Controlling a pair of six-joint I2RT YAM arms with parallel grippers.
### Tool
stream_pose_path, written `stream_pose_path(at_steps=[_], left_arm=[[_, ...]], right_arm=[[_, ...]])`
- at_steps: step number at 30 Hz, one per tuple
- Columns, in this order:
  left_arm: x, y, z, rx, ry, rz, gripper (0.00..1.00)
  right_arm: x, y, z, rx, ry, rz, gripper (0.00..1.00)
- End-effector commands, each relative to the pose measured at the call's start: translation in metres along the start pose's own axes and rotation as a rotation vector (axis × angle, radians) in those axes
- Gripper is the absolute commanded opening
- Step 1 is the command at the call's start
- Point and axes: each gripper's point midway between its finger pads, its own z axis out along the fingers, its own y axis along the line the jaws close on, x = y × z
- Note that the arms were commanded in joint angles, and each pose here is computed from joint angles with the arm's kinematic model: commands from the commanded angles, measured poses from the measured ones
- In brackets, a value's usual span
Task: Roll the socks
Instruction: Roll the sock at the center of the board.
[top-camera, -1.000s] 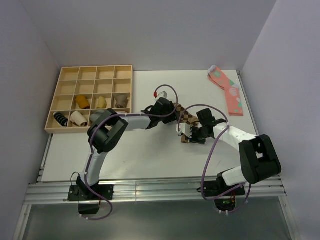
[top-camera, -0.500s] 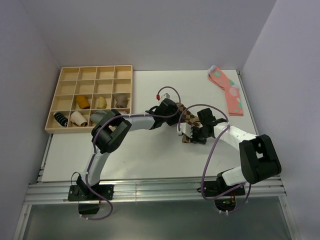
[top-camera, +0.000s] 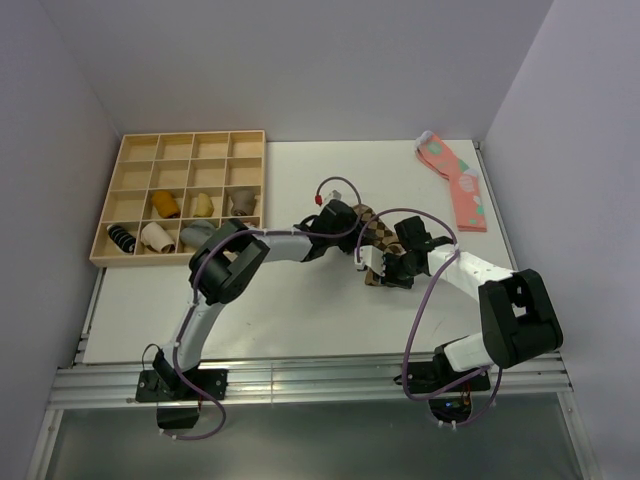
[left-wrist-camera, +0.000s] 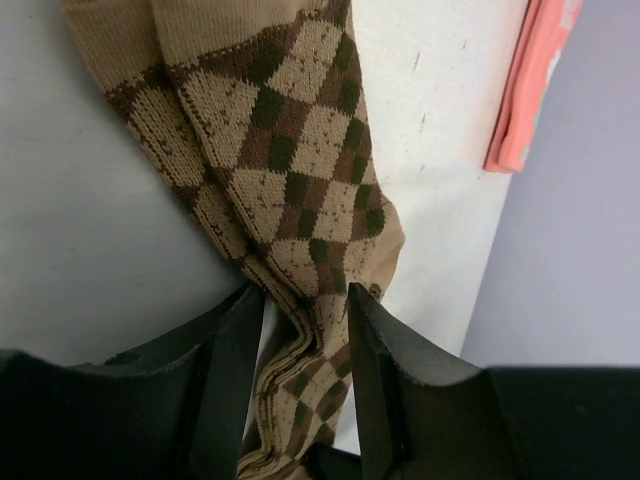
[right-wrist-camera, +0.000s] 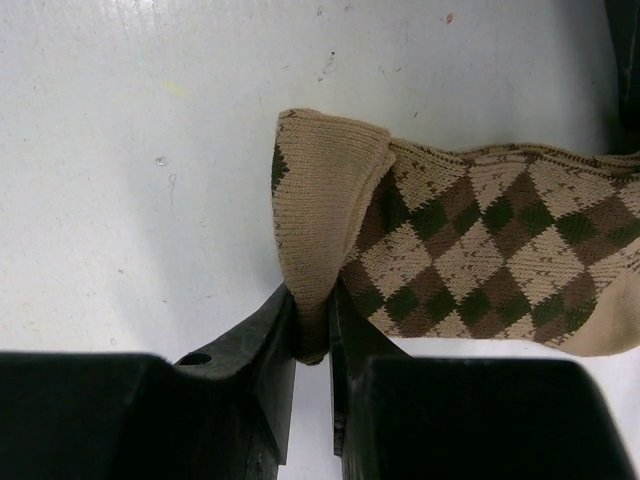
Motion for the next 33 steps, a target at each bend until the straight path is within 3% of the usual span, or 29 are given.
stream_pose_path(at_steps=[1, 7, 17, 26, 33], left_arm=[[0.025, 0.045, 0.012, -0.111, 0.058, -0.03, 0.46], [0.026, 0.048, 0.016, -0.103, 0.056, -0.056, 0.36], [0.018, 0.065, 0.021, -0.099, 0.015, -0.083, 0.0], [-0.014, 0.081, -0.011, -0.105, -0.12, -0.069, 0.0], [-0.036, 0.091, -0.035, -0.135, -0.198, -0.037, 0.0]], right_arm=[[0.005, -0.001, -0.007, 0.0, 0.031, 0.022, 0.04], [0.006, -0.001, -0.006, -0.002, 0.034, 0.023, 0.04], [0.0, -0.006, -0.01, 0.006, 0.018, 0.035, 0.04], [-0.008, -0.006, -0.016, -0.109, 0.007, 0.098, 0.03], [-0.02, 0.003, -0.021, -0.295, 0.015, 0.181, 0.03]])
